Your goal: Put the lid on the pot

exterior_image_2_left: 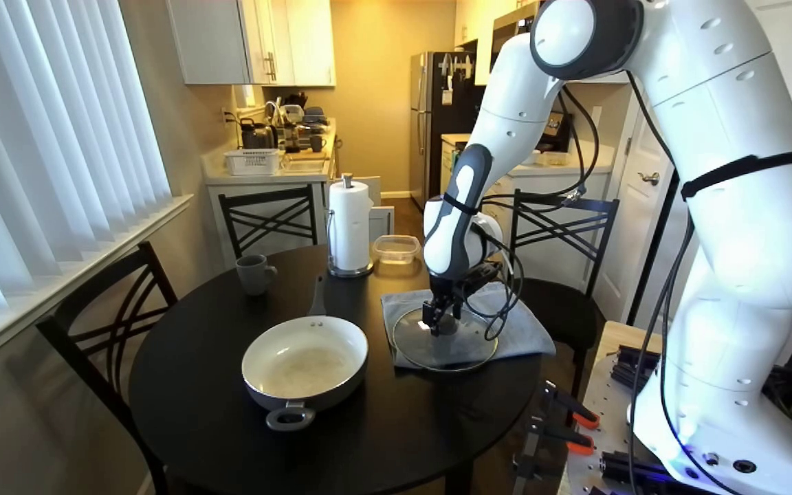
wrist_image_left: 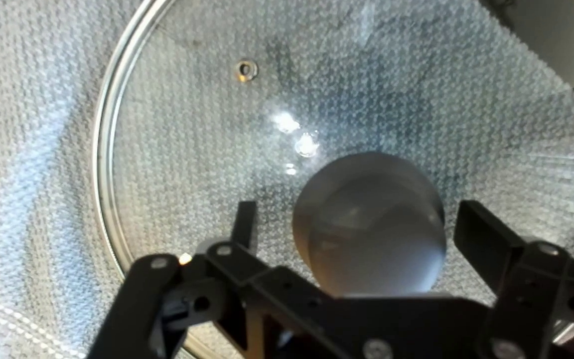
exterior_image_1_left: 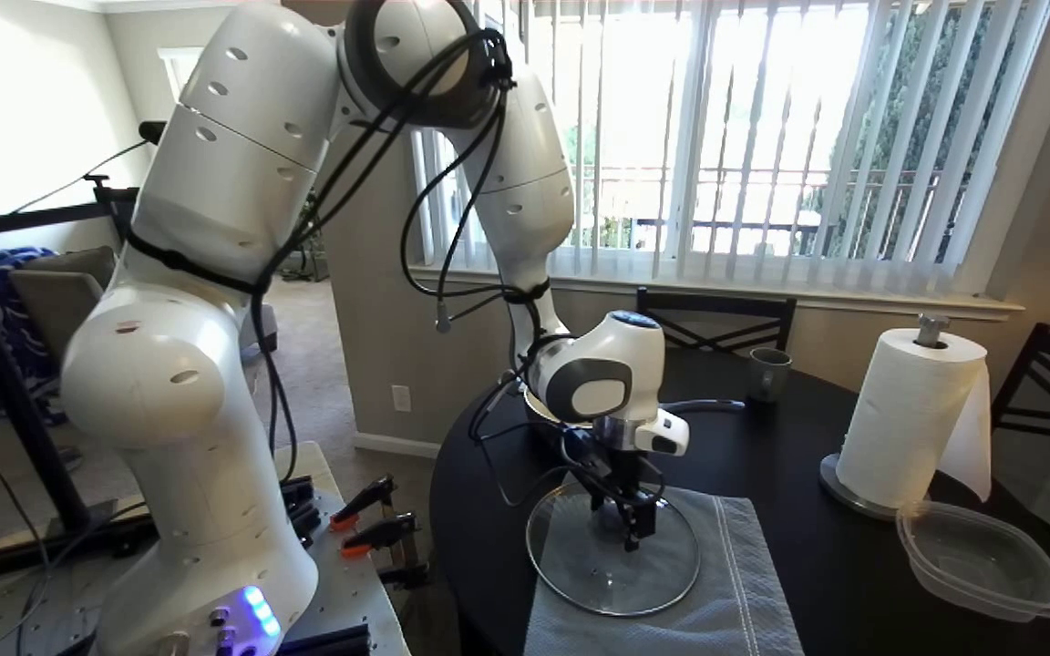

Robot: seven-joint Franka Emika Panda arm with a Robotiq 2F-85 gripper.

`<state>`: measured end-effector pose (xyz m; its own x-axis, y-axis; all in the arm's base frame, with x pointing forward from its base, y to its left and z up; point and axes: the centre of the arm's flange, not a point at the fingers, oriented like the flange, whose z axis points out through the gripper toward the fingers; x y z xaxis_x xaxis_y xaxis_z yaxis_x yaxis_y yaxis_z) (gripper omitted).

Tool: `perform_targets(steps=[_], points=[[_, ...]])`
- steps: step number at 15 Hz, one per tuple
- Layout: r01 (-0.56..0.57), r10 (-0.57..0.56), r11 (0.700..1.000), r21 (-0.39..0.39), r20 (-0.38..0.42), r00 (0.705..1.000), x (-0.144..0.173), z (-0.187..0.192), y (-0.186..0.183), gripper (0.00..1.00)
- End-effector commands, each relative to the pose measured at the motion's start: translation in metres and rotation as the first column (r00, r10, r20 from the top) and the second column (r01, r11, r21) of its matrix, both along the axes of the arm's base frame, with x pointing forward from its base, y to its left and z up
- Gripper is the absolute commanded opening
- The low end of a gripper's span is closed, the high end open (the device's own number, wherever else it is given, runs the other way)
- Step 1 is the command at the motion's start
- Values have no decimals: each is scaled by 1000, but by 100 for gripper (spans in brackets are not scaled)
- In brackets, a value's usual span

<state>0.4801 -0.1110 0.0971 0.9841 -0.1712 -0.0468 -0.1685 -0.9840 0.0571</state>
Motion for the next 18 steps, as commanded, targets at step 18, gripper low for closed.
perform_targets(steps=[18], points=[[74, -75, 997, 15, 195, 978, -34, 14, 10, 100]])
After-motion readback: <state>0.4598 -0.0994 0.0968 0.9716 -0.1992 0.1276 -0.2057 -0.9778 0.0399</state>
